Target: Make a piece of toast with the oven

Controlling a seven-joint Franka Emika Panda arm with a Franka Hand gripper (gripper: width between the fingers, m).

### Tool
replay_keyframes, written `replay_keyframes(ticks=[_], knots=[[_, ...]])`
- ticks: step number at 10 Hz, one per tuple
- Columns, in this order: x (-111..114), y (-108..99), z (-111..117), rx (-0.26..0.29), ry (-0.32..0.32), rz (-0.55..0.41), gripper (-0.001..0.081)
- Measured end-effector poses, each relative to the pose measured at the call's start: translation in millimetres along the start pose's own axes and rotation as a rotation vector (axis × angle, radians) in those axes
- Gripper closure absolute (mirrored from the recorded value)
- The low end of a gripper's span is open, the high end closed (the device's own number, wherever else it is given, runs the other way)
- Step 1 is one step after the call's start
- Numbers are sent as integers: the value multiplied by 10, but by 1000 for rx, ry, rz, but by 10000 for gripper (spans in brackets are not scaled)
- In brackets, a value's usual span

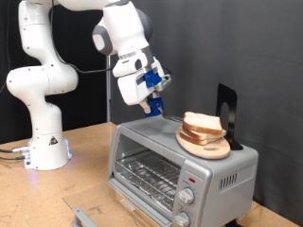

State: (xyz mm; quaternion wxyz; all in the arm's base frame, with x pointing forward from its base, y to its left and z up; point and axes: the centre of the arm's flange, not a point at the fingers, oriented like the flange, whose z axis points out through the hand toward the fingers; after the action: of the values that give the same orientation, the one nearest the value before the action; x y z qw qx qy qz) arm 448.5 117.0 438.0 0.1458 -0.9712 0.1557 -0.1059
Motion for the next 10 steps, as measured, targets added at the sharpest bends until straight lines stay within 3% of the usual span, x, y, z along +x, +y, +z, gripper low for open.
replay_keyframes(ticks=[10], knots=[[239,-355,231,-14,12,39,441]])
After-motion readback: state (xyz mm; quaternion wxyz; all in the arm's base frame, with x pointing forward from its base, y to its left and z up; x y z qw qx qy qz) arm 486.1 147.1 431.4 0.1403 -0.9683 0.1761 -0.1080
